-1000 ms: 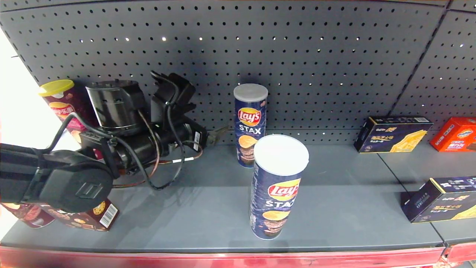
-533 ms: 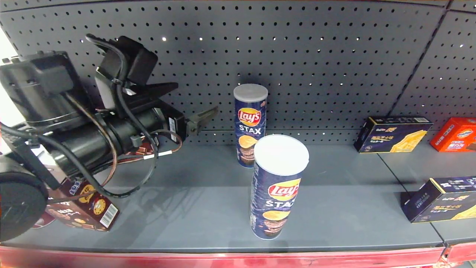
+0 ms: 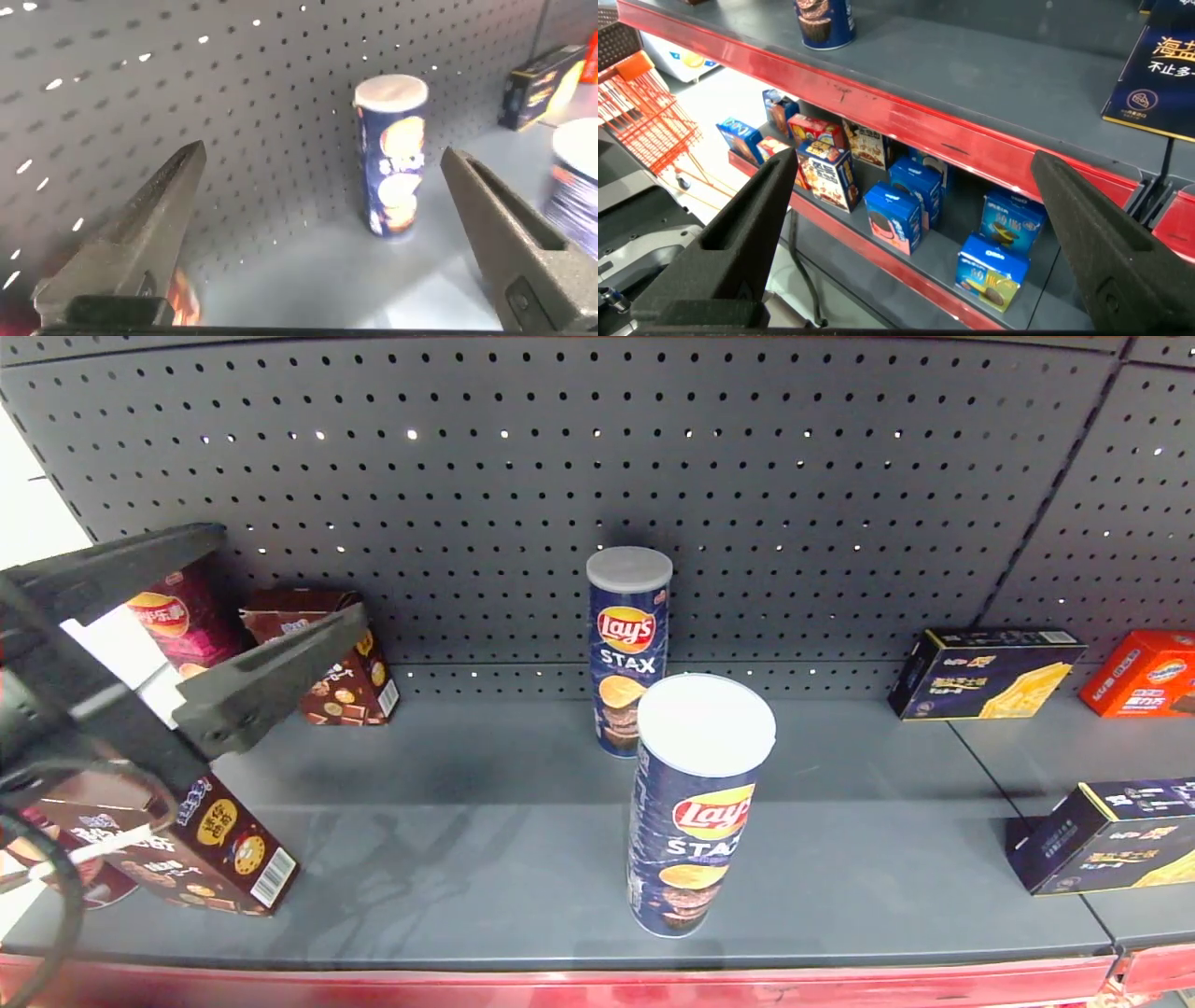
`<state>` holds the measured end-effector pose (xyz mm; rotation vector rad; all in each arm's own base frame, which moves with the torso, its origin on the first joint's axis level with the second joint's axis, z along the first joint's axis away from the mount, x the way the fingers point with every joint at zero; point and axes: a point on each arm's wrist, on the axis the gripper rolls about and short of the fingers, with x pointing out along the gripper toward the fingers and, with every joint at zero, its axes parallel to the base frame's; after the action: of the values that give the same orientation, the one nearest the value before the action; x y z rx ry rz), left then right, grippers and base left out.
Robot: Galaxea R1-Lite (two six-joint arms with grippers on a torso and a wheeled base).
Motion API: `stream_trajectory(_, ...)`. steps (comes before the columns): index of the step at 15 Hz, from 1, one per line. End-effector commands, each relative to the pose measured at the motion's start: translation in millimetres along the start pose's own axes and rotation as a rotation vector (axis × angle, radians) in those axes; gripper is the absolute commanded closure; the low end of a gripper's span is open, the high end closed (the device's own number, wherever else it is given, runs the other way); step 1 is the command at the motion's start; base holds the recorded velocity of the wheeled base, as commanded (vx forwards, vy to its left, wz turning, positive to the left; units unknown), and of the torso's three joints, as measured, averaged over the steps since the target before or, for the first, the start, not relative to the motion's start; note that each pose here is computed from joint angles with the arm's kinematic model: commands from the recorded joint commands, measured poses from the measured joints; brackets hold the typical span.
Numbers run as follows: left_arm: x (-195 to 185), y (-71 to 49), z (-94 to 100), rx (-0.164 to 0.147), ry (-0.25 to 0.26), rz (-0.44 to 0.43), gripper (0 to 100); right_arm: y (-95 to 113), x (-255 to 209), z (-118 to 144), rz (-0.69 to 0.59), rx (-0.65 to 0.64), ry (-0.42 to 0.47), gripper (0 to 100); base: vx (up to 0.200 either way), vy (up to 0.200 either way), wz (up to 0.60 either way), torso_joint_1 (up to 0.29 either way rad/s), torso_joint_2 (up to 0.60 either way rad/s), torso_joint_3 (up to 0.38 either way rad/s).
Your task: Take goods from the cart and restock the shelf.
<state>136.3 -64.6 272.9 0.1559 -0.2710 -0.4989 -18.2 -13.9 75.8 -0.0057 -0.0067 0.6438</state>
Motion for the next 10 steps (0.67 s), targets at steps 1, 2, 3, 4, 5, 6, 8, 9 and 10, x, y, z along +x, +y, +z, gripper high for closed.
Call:
stream_trajectory(1,-68,-4.9,-9.7,-0.002,-0.037,0.048,0,0,0,0,0.000,0.000,0.001,0,0.000,0.000,0.00,0.000,0.00,0.000)
stream_trajectory(2,-79,-5.8,-15.8,0.004,-0.034,0.069,0,0,0,0,0.000,0.000,0.001,0,0.000,0.000,0.00,0.000,0.00,0.000)
stream_trajectory(3,-105,-8.8,-27.3,0.022,-0.042,0.129,0,0,0,0,0.000,0.000,0.001,0,0.000,0.000,0.00,0.000,0.00,0.000)
stream_trajectory(4,-123,-12.2,-38.0,0.042,-0.047,0.191,0,0,0,0,0.000,0.000,0.001,0,0.000,0.000,0.00,0.000,0.00,0.000)
stream_trajectory(5,-139,-16.8,-50.4,0.057,-0.045,0.257,0,0,0,0,0.000,0.000,0.001,0,0.000,0.000,0.00,0.000,0.00,0.000)
stream_trajectory(6,-149,-21.0,-60.7,0.058,-0.041,0.306,0,0,0,0,0.000,0.000,0.001,0,0.000,0.000,0.00,0.000,0.00,0.000)
stream_trajectory(8,-165,-29.6,-82.0,0.062,-0.020,0.379,0,0,0,0,0.000,0.000,0.000,0,0.000,0.000,0.00,0.000,0.00,0.000)
stream_trajectory(9,-177,-37.2,-93.3,0.076,0.005,0.443,0,0,0,0,0.000,0.000,0.000,0,0.000,0.000,0.00,0.000,0.00,0.000)
stream_trajectory(10,-182,-40.7,-99.7,0.068,0.040,0.456,0,0,0,0,0.000,0.000,0.001,0,0.000,0.000,0.00,0.000,0.00,0.000)
